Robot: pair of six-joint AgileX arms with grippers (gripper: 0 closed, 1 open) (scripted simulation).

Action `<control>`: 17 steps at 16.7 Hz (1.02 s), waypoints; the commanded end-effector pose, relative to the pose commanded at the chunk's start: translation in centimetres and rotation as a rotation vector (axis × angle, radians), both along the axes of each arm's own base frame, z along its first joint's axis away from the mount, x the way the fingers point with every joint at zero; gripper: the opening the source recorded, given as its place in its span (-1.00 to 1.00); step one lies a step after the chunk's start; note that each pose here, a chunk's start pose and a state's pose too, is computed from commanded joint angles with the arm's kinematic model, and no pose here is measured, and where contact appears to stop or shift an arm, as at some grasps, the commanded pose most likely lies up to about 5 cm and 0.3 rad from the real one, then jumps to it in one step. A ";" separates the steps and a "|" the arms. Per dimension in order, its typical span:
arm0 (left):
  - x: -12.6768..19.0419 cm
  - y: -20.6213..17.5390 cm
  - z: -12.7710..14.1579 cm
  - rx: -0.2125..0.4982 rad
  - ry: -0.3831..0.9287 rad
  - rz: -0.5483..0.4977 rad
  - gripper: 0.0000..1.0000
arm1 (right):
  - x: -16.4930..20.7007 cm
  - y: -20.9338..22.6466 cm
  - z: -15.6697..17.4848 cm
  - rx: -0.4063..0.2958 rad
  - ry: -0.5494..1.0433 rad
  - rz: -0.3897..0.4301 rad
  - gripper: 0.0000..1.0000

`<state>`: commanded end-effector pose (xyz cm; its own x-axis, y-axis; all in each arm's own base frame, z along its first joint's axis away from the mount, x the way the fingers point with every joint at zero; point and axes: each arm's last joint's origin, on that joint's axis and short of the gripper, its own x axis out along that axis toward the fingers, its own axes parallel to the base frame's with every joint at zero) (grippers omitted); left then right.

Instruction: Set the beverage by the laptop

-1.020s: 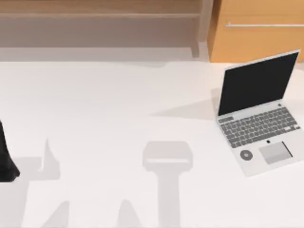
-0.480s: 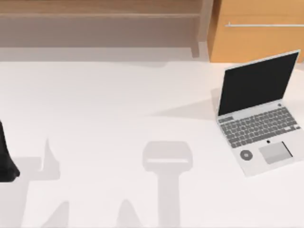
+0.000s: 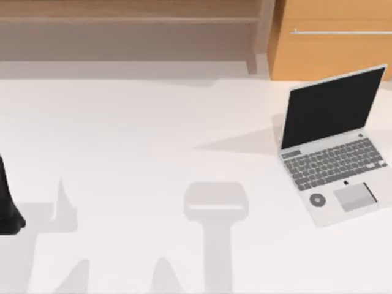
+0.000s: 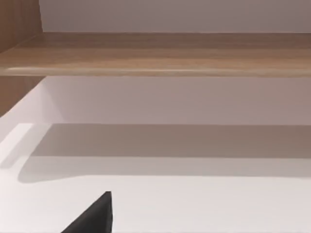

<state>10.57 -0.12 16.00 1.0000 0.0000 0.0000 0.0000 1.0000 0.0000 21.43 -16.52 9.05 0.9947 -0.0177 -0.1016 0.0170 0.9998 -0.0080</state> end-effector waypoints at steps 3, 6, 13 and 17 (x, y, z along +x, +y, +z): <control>0.0 0.0 0.0 0.000 0.000 0.000 1.00 | 0.0 0.0 0.4 0.000 0.000 -0.001 -1.00; 0.0 0.0 0.0 0.000 0.000 0.000 1.00 | 0.0 0.0 1.0 0.000 0.000 0.000 -1.00; 0.0 0.0 0.0 0.000 0.000 0.000 1.00 | 0.7 -0.2 2.7 -0.061 -0.069 -0.008 -1.00; 0.0 0.0 0.0 0.000 0.000 0.000 1.00 | 1.5 0.7 4.8 -0.107 -0.131 -0.027 -1.00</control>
